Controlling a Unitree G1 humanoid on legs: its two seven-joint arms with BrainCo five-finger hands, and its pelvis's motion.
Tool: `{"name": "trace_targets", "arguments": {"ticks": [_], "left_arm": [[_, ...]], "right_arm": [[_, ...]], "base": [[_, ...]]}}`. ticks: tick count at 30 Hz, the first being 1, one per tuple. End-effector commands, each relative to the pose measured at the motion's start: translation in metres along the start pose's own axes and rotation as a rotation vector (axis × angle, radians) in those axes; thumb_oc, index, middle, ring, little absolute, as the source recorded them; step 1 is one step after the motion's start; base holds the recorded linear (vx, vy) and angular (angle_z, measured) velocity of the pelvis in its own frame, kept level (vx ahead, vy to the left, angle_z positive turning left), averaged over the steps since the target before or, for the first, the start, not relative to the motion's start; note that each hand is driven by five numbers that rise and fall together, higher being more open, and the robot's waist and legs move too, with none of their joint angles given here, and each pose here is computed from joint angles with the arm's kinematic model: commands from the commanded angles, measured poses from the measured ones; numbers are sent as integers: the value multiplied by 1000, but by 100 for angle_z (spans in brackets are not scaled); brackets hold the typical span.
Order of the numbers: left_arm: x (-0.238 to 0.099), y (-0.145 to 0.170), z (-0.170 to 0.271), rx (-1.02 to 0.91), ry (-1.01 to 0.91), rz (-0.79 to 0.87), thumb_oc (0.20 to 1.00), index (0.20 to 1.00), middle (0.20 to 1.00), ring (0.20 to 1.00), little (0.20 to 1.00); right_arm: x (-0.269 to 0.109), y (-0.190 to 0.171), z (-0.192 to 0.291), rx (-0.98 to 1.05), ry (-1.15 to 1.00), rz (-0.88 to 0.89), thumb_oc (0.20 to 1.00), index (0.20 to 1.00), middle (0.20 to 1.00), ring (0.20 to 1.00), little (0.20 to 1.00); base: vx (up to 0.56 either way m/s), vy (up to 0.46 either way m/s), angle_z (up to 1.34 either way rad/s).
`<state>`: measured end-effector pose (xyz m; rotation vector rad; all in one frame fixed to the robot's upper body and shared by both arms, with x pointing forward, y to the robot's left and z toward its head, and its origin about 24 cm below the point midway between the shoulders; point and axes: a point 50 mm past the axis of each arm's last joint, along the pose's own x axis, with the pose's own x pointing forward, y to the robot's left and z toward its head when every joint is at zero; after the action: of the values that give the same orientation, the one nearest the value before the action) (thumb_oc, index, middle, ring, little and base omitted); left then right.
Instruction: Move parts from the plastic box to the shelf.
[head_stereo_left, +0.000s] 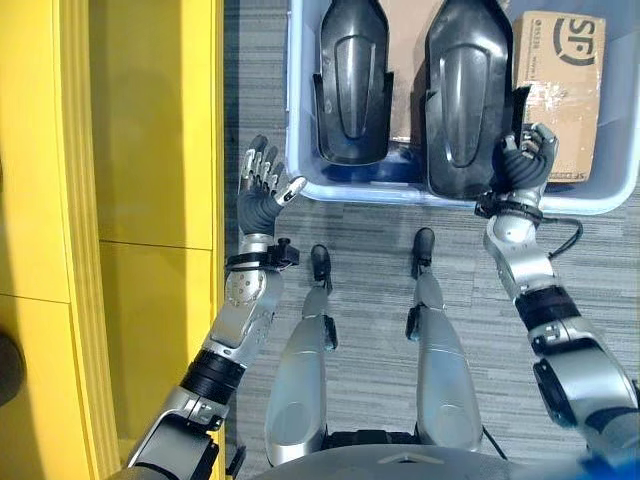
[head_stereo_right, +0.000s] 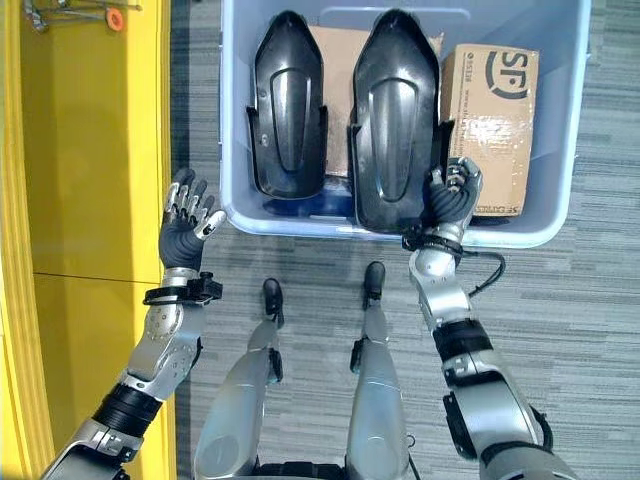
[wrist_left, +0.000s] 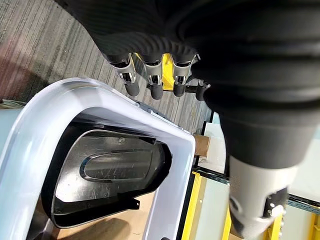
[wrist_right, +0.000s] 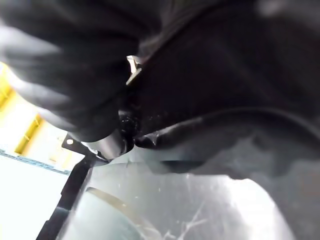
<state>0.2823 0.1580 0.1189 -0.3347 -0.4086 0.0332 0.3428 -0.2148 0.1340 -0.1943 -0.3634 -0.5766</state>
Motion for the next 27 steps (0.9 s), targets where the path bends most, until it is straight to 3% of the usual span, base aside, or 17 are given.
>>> {"name": "trace_targets", "arguments": {"ticks": [1, 16, 27], "left_arm": [[-7, 6, 18, 20, -83, -23, 1000, 1000, 1000, 1000, 1000], [-28, 30, 7, 31, 4, 24, 1000, 1000, 1000, 1000, 1000], [-60, 67, -7, 63, 137, 102, 1000, 1000, 1000, 1000, 1000]], "right_arm": [[0, 0, 18, 139, -90, -16, 200, 200, 200, 200, 200], [-38, -14, 18, 239, -119, 116, 200, 200, 200, 200, 200], [-73, -24, 5, 302, -33, 373, 200, 200, 200, 200, 200]], "base": [[0, 0, 0], [10, -12, -2], [43, -71, -2]]}}
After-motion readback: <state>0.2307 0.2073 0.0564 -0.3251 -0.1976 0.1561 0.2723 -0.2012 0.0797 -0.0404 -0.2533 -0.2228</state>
